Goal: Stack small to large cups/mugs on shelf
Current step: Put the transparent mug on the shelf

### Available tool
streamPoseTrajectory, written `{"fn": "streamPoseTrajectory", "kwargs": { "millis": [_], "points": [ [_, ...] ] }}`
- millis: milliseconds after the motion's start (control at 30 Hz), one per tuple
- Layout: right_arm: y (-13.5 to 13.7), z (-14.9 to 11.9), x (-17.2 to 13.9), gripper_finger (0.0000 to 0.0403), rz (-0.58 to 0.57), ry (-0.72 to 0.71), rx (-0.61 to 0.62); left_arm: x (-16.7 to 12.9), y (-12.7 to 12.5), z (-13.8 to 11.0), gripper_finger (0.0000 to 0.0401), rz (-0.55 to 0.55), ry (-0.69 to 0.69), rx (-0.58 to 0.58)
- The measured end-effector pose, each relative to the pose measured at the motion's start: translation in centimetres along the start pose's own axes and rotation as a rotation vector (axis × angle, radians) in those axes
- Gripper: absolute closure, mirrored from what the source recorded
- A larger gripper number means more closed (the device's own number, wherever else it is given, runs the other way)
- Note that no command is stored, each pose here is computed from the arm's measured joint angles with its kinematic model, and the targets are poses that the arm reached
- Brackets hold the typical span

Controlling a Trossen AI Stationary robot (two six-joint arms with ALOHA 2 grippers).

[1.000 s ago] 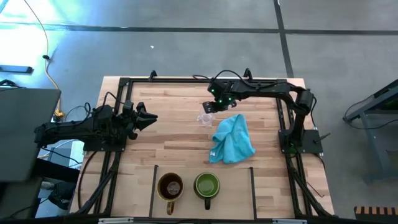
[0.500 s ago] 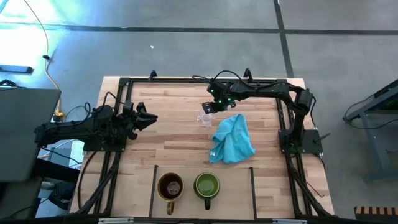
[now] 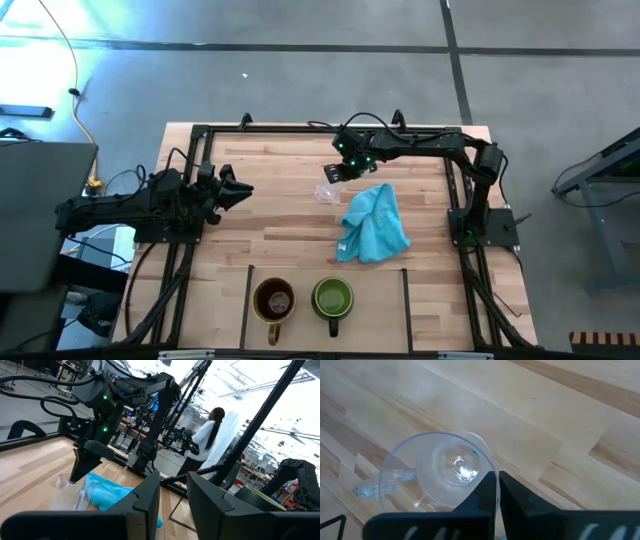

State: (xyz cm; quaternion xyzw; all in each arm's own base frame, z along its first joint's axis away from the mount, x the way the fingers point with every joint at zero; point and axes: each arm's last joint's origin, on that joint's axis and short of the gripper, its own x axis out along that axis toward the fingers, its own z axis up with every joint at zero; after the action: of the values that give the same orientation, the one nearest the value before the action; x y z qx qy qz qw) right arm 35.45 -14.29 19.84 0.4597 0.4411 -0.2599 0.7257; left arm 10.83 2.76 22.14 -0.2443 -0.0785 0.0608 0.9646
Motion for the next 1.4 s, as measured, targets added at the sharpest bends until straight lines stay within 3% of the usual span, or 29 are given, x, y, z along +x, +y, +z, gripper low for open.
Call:
{"fn": "streamPoseTrajectory", "kwargs": {
  "millis": [667, 1100, 1400],
  "points": [
    [0.2, -0.1, -0.1, 0.0402, 0.046, 0.045, -0.004, 0.0, 0.0, 0.0, 0.0316, 0.001, 0.0, 0.0],
    [3.0, 1.8, -4.1, 0.0403, 0.035, -0.009, -0.082, 0.0, 0.0, 0.0, 0.0316, 0.0, 0.0, 0.0],
    [3.6, 2.2, -5.2, 0.0403, 0.038, -0.014, -0.091, 0.0, 0.0, 0.0, 0.0316, 0.0, 0.0, 0.0]
  ]
}}
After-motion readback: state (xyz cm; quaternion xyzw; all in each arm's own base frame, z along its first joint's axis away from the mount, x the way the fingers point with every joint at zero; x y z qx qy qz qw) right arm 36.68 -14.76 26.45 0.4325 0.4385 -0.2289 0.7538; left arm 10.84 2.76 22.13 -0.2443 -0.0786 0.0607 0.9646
